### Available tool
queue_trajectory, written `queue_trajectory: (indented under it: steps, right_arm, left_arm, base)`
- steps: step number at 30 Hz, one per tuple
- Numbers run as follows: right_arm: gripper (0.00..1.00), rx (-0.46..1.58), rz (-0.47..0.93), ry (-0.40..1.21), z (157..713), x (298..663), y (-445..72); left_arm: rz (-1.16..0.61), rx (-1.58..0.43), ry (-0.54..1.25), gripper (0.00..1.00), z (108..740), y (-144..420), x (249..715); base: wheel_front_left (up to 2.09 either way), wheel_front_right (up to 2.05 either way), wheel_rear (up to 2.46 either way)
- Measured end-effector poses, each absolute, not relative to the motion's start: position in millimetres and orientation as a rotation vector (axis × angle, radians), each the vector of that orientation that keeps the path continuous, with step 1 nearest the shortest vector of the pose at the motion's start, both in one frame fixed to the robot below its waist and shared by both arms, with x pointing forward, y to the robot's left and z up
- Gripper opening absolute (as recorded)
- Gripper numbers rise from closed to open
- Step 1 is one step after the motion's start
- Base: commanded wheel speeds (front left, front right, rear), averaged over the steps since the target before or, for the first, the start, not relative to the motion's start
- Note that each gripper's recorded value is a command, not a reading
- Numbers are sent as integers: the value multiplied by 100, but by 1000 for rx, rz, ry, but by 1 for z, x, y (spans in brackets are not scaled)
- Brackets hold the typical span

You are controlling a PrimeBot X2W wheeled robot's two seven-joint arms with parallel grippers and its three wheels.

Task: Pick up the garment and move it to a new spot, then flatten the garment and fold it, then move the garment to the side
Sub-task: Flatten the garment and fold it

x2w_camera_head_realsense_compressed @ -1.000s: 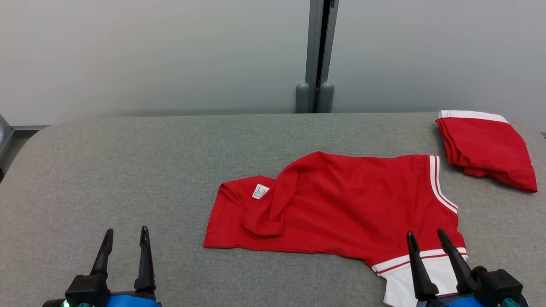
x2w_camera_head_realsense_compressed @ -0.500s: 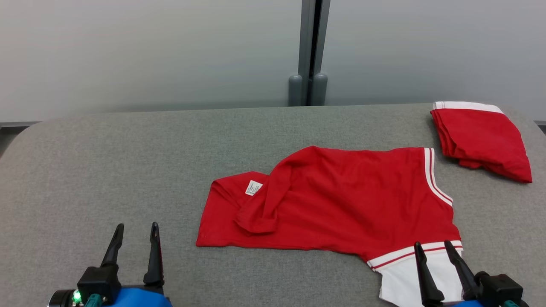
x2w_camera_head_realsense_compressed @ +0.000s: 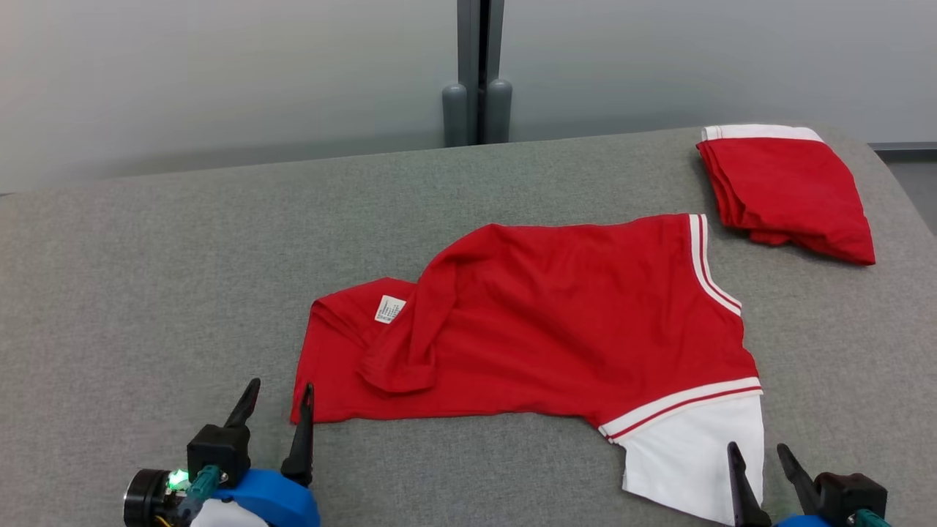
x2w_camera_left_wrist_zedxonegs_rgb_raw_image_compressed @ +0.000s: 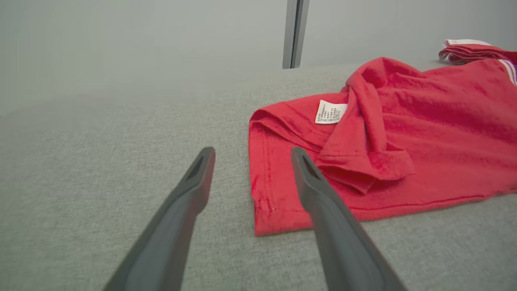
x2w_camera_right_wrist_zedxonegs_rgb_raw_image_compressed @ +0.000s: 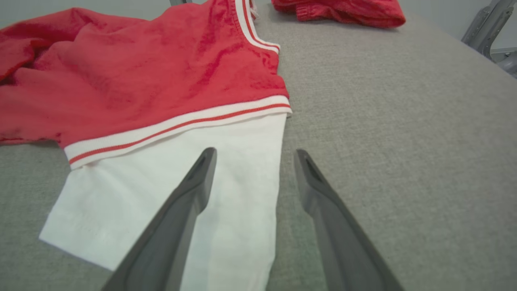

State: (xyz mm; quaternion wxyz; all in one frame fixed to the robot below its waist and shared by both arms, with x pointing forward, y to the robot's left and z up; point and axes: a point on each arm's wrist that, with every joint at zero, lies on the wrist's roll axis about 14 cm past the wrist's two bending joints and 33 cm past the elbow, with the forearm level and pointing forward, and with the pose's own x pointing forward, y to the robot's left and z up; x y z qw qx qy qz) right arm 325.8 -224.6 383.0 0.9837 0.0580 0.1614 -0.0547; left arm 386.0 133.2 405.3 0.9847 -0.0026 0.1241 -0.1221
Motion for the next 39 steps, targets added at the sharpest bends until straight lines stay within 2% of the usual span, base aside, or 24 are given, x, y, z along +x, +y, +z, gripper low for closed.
queue_trajectory:
  steps: [13, 25, 36, 37, 38, 39]
  right_arm:
    - [100, 171, -114, 444, 351, 315, -216]
    - [100, 229, -68, 456, 347, 314, -196]
    - [100, 209, -64, 488, 341, 314, -201]
    - [100, 215, -63, 490, 341, 314, -200]
    - [83, 219, -60, 492, 340, 314, -198]
    - [45, 224, -56, 492, 340, 315, -196]
  left_arm:
    - [-308, -28, 430, 100, 356, 115, 377]
    - [-297, -102, 478, 100, 348, 107, 373]
    - [-301, -152, 487, 100, 349, 97, 381]
    - [-302, -154, 486, 87, 350, 96, 383]
    - [-299, -160, 485, 40, 351, 96, 383]
    - [-296, -164, 487, 17, 350, 96, 383]
  base:
    - [0, 0, 0]
    - [0, 0, 0]
    - [0, 0, 0]
    - [0, 0, 0]
    - [0, 0, 0]
    - [0, 0, 0]
